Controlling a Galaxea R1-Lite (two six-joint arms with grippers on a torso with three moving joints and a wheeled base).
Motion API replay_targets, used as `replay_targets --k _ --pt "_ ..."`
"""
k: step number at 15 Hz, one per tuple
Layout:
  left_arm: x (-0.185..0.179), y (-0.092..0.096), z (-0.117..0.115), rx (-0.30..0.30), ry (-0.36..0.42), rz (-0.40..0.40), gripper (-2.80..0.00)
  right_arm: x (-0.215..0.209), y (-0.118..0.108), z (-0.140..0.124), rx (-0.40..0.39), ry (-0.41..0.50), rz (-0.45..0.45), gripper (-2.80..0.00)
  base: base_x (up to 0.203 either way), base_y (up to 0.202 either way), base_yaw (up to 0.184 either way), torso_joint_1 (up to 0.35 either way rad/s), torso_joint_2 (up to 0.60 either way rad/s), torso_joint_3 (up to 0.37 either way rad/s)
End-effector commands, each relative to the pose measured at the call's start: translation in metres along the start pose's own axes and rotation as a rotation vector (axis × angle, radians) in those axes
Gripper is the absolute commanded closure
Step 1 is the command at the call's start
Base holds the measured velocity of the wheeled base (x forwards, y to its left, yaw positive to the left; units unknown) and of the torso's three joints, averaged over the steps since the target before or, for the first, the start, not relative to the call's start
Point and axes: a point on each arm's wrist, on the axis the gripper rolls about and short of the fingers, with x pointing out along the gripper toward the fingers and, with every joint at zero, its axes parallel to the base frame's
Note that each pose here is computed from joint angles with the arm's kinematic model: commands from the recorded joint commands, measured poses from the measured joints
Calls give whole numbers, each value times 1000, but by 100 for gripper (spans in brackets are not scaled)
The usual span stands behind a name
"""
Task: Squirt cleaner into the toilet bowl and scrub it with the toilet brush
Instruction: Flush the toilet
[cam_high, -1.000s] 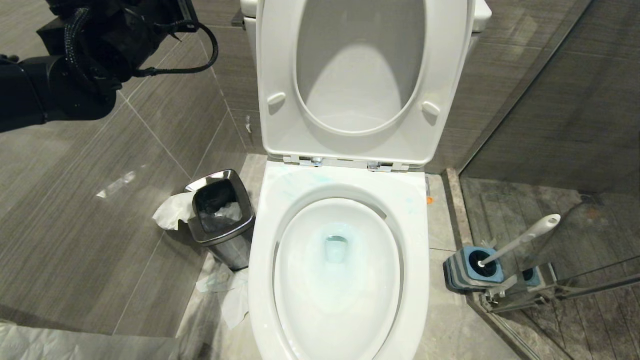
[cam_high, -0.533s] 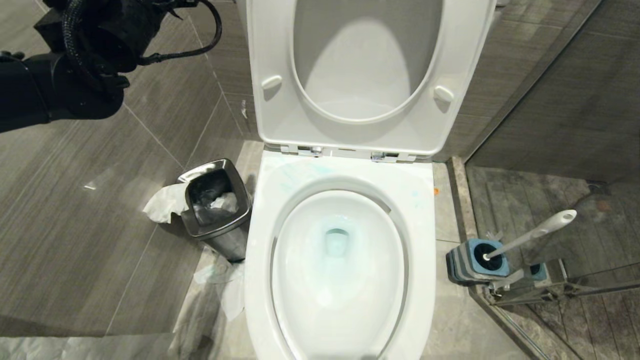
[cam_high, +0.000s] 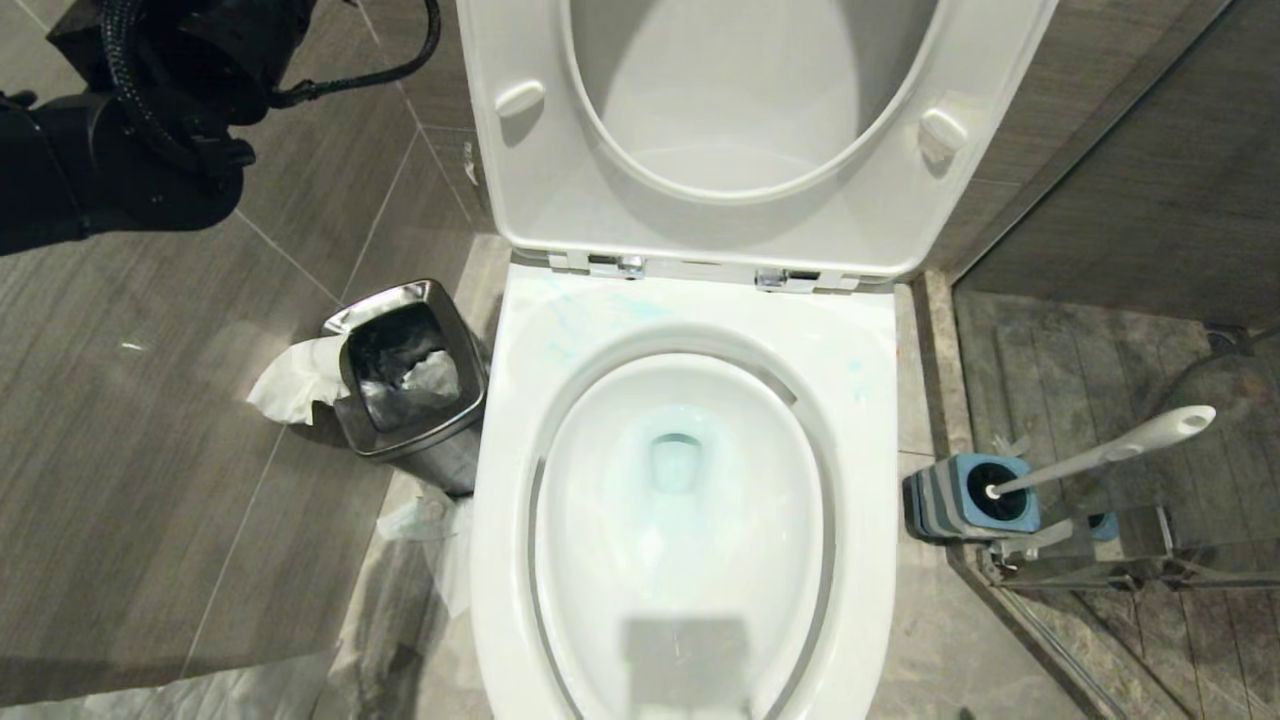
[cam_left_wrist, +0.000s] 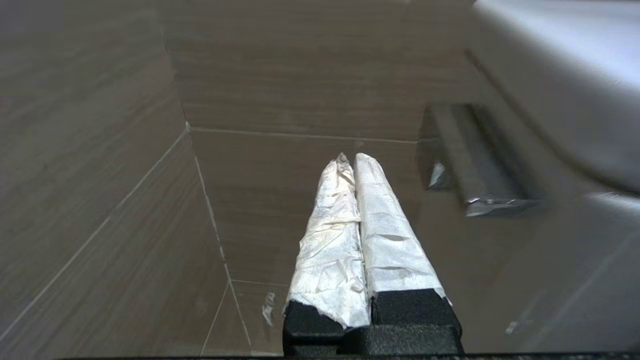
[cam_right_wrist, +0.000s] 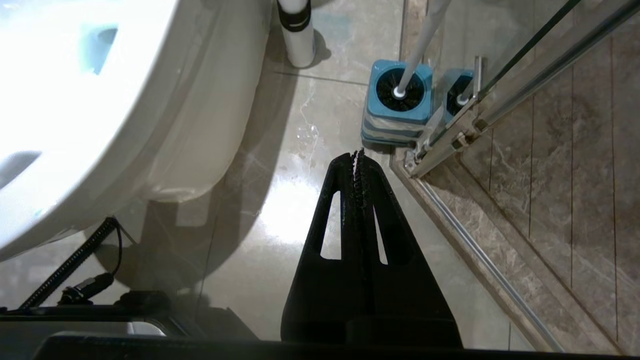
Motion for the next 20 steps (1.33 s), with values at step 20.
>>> replay_targets --k 20 --pt "-9 -33 21 -53 -53 -68 0 0 0 0 0 2 0 0 0 0 0 0 1 -7"
